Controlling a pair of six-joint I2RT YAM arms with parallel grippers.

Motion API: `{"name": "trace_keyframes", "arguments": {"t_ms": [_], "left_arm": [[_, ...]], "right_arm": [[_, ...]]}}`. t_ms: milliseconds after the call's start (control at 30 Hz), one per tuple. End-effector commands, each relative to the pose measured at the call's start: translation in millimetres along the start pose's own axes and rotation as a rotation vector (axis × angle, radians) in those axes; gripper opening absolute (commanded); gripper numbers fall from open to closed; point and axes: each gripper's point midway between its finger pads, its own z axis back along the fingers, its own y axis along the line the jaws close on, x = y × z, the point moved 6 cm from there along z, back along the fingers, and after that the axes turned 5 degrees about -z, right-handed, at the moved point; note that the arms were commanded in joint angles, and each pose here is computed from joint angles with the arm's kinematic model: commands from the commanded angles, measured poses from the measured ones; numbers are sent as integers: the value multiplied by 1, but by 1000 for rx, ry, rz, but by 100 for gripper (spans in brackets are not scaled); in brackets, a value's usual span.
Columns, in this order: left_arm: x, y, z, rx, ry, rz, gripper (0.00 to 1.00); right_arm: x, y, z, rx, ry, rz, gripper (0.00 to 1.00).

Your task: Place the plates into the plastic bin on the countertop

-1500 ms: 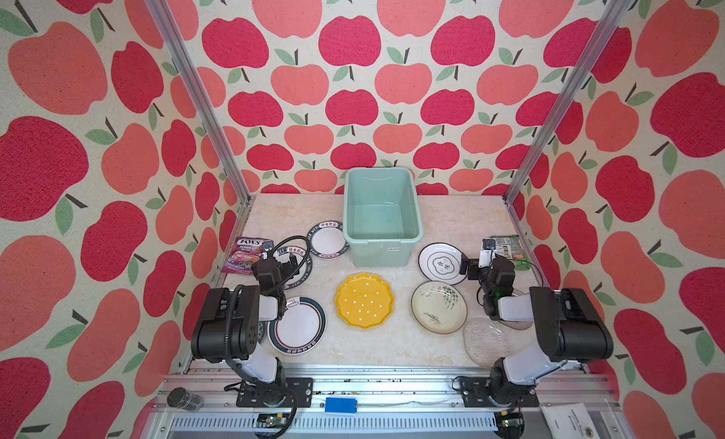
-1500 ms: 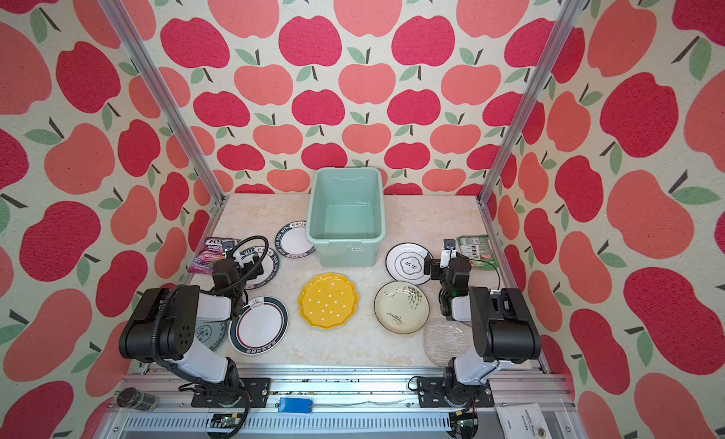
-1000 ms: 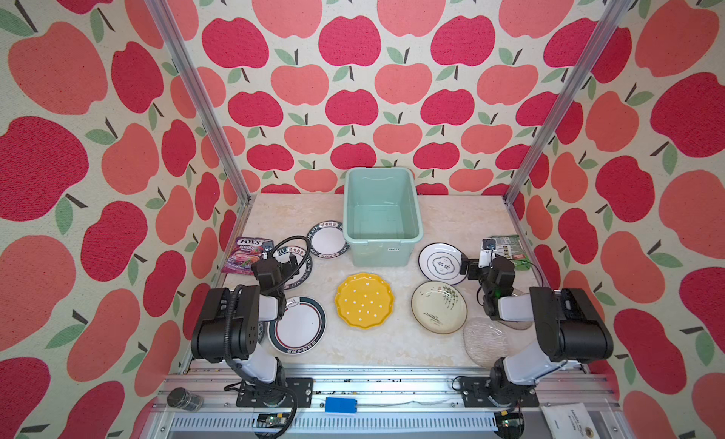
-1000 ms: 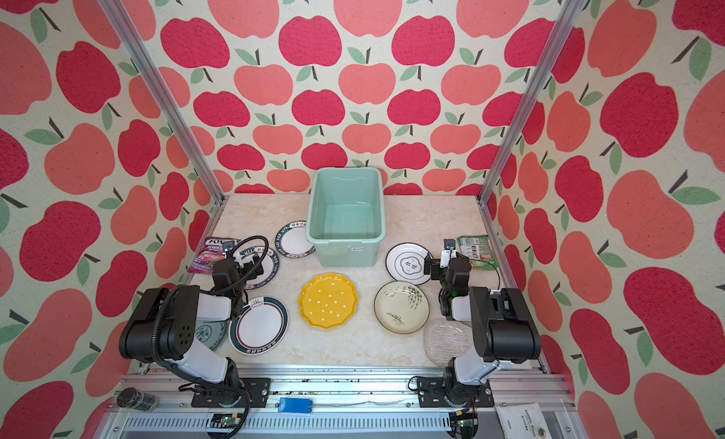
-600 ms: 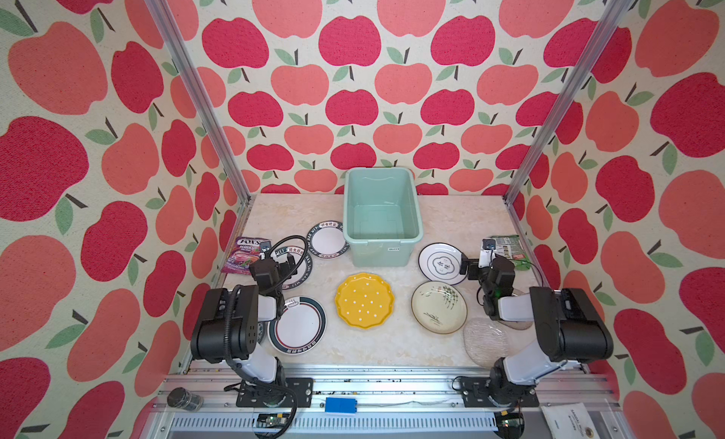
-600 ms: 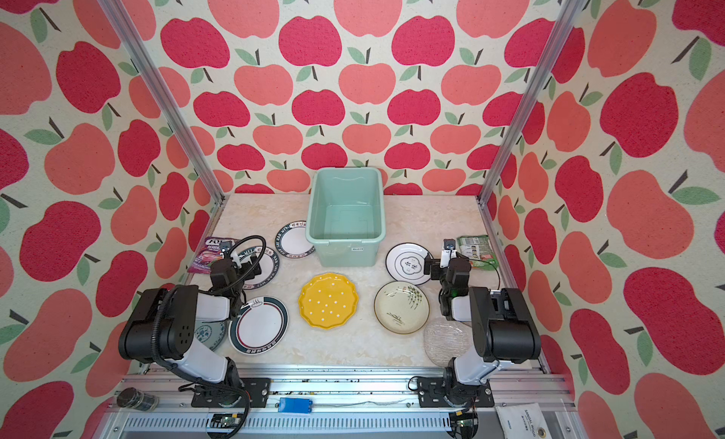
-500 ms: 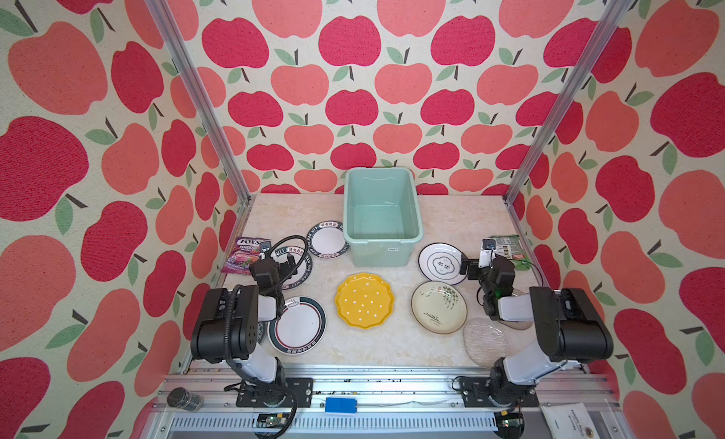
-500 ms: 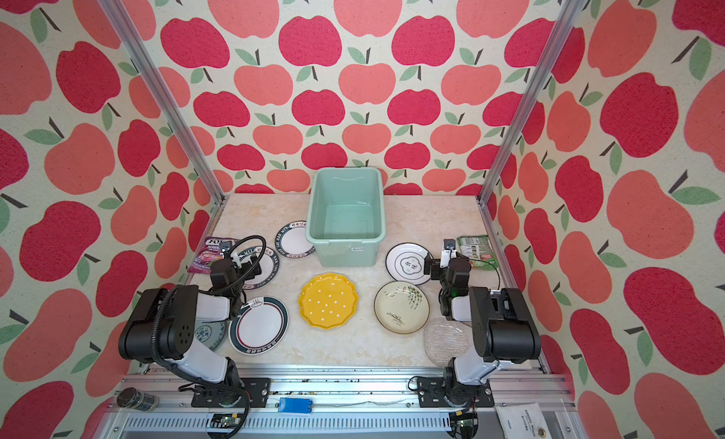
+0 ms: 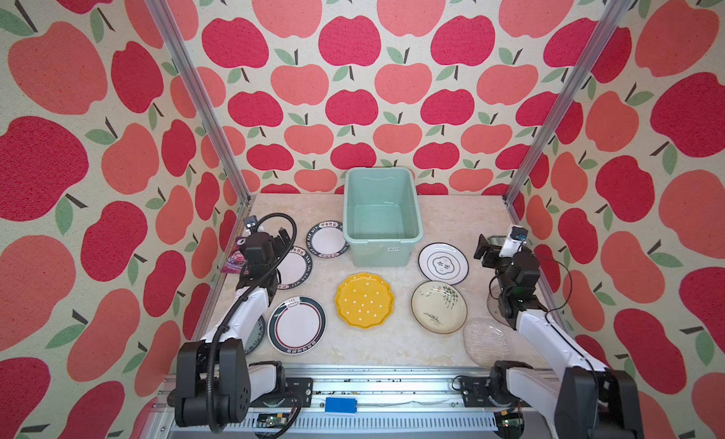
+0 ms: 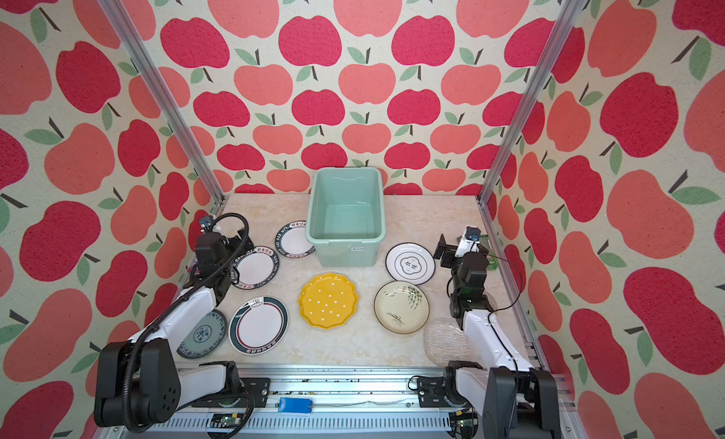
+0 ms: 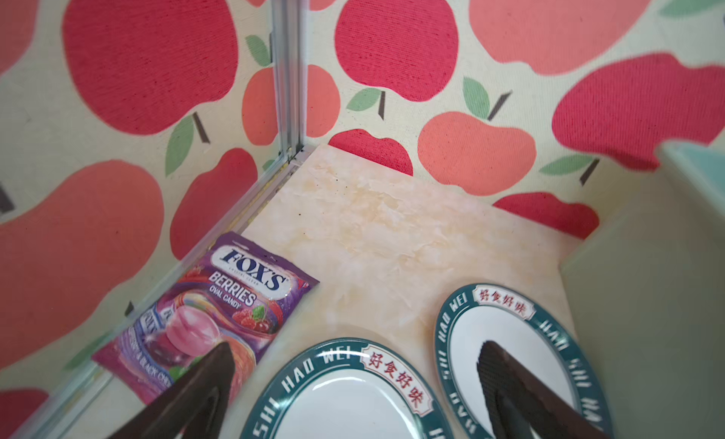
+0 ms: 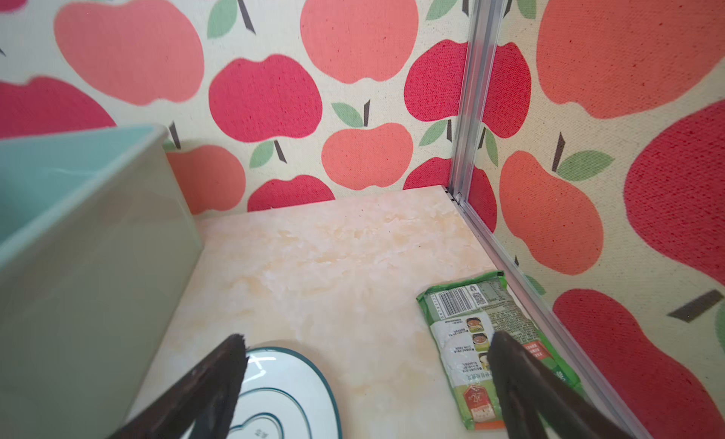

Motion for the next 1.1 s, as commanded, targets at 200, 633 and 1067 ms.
{"name": "trace_keyframes", "arguments": {"t_ms": [200,633,1067], "left_arm": [[-25,20,27,-136,460,513,94],[-68,-71,97,-474,791,15,93],[-113,-85,108,-614,783,-61,93]], "right_arm": [[27,40,47,294,252,-333,99],[-52,138,89,641,752,-157,93],[-138,209,102,778,969,31,88]]}}
